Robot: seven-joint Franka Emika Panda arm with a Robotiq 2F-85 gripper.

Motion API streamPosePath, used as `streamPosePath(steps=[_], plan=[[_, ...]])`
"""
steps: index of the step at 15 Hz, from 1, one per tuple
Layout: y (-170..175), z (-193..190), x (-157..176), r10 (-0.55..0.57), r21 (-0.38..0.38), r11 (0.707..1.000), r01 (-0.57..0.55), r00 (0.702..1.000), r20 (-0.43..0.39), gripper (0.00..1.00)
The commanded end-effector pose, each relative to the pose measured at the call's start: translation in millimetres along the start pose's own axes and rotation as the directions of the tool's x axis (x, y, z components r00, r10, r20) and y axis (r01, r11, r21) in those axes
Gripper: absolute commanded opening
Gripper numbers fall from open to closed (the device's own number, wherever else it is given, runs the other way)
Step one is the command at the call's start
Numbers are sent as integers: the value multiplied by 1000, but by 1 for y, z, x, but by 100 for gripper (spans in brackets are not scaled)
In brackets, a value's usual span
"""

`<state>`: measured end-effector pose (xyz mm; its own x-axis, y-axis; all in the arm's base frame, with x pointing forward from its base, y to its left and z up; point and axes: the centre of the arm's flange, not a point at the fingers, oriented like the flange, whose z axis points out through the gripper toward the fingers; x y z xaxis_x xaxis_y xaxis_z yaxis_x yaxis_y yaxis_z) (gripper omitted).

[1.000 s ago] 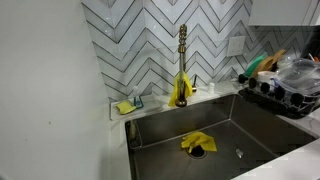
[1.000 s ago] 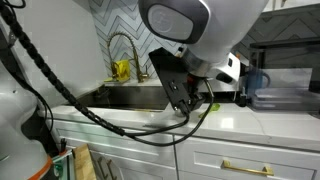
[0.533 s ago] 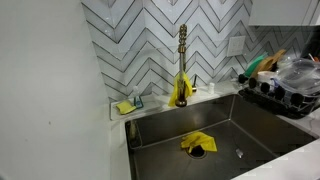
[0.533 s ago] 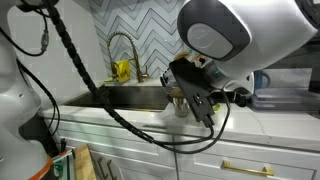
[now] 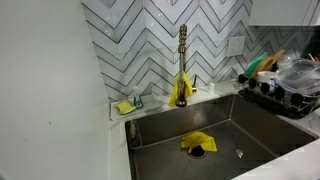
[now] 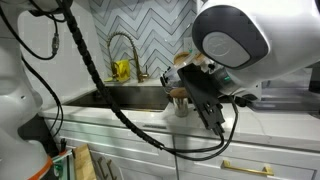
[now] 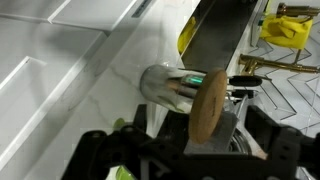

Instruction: Remove the coaster from on top of the silver cup, put it on the counter and then put the silver cup on the coaster

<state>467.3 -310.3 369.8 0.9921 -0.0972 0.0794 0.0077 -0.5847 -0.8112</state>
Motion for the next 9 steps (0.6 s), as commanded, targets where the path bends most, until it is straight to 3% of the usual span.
streamPosePath(steps=[1, 9], plan=[[20, 5, 4, 56, 77, 995, -56, 998, 2, 100], [40, 18, 26, 66, 241, 969, -56, 997, -34, 100]])
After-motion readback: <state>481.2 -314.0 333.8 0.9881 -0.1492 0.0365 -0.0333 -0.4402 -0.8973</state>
